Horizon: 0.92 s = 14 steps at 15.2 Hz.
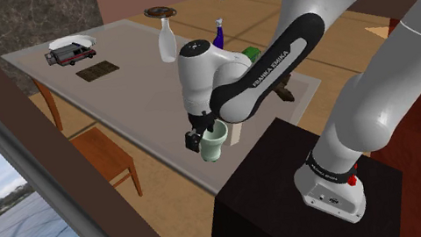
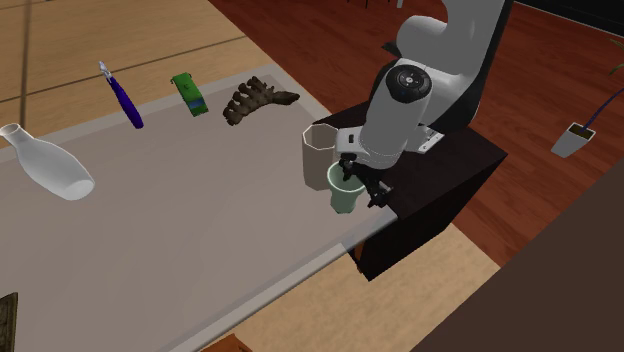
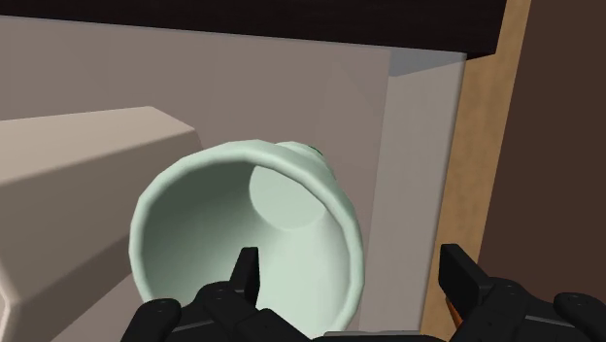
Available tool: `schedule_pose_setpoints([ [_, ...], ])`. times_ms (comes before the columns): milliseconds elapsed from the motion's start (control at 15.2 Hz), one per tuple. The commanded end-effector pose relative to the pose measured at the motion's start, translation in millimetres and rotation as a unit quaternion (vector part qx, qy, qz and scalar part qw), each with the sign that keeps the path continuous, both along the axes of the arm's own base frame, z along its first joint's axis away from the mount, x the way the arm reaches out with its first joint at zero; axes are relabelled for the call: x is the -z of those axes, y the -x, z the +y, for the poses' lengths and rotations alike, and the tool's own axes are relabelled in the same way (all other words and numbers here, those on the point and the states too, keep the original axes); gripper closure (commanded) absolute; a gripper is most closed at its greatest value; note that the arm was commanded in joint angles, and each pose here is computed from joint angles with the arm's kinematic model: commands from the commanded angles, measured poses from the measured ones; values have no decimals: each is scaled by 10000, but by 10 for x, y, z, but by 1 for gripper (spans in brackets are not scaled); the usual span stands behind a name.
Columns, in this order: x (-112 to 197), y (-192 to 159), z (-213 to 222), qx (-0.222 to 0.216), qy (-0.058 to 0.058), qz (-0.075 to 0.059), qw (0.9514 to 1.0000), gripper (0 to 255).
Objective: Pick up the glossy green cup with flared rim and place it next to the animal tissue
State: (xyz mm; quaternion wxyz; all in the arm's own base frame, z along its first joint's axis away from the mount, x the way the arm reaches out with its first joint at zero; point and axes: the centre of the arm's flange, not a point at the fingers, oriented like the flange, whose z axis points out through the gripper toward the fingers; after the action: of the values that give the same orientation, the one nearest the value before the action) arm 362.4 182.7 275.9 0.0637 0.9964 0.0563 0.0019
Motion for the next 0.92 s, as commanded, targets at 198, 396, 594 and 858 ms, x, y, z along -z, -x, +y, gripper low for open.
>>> schedule_pose_setpoints([
  [198,0,0,0,0,0,0,10000,255],
  [396,0,0,0,0,0,0,10000,255],
  [594,0,0,0,0,0,0,10000,255],
  [858,-105,0,0,0,0,0,10000,255],
])
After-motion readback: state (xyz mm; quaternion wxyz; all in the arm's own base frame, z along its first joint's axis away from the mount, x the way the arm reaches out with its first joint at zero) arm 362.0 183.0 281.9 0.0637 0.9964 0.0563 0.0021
